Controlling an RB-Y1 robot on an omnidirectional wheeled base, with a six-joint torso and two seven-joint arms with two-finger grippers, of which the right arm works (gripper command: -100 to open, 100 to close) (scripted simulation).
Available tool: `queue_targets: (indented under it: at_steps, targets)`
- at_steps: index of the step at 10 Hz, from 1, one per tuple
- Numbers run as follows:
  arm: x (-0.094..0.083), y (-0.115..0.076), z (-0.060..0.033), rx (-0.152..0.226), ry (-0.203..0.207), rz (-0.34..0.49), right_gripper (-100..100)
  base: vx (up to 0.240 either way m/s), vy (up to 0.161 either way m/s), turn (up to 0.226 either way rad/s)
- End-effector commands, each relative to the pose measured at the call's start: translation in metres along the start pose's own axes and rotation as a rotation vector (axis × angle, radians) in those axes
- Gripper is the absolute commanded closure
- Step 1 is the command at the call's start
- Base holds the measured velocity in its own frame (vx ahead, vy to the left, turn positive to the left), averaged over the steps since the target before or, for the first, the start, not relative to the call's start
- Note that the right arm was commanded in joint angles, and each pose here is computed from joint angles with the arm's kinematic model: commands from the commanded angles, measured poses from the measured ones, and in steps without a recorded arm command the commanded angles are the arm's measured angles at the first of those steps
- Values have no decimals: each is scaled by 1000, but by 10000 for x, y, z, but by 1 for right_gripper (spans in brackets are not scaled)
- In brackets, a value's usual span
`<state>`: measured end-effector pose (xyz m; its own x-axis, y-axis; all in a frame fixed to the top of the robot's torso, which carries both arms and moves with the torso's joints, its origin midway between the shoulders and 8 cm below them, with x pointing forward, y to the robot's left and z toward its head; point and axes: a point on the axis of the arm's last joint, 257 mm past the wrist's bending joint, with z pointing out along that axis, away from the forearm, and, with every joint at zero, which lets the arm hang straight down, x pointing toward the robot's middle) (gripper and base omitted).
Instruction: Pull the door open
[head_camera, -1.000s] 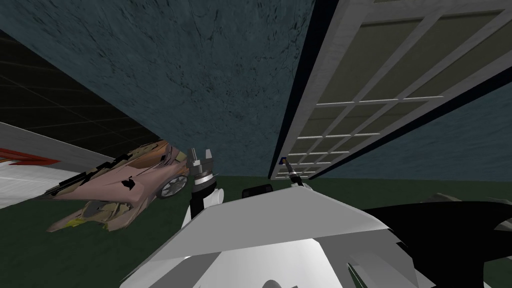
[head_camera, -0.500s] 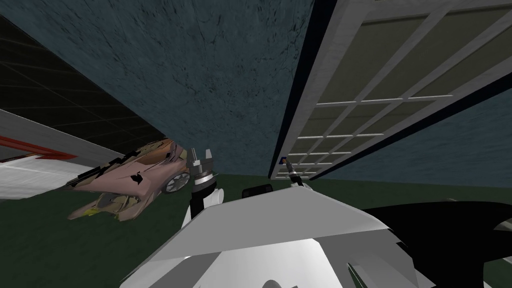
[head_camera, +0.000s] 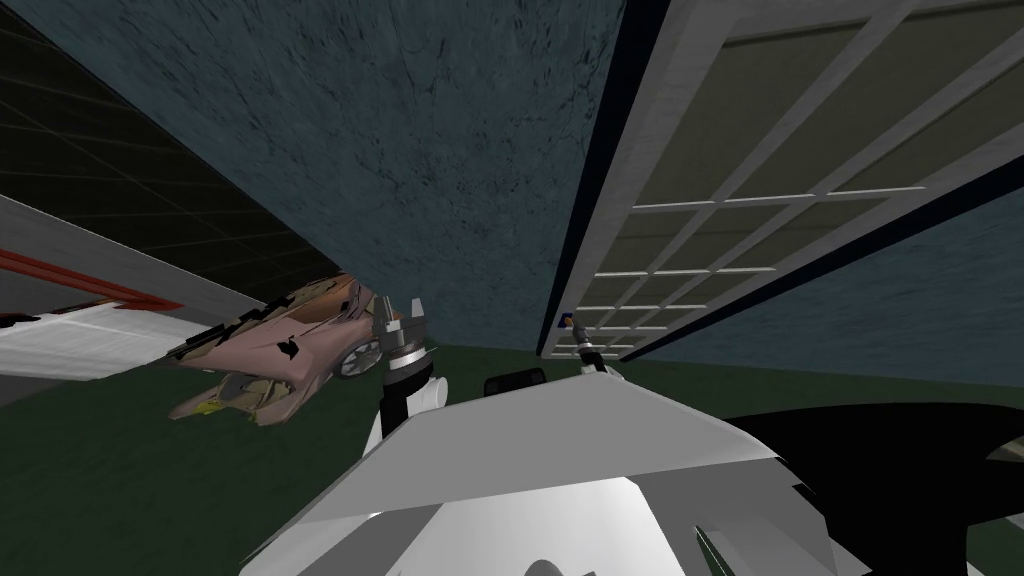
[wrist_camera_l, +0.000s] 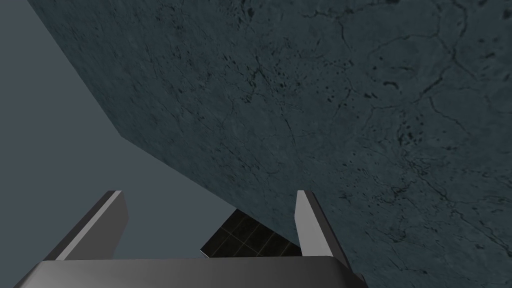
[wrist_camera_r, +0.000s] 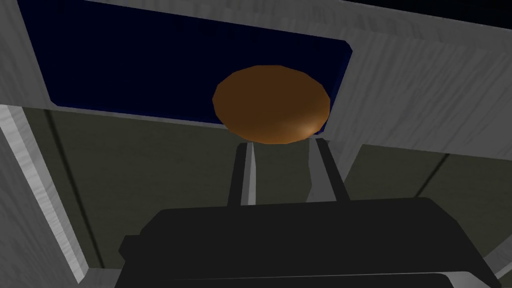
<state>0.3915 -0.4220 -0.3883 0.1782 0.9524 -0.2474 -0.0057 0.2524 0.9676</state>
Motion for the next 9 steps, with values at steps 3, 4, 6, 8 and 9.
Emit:
queue_targets:
  at_steps: [3,4,6,8,9]
  targets:
    - [41,26,27,-6,-4,116,100,-30,-13,50]
    - [-2,-5,9,4,-4,43,-100,-25,-7,-30]
    - [28,-1,17,3,3,4,-100,-13,19,-58]
    - [69,4,27,2,12,-52,-100,-12,16,-41]
    - [92,7,33,1,18,-85,-100,-14,15,-54]
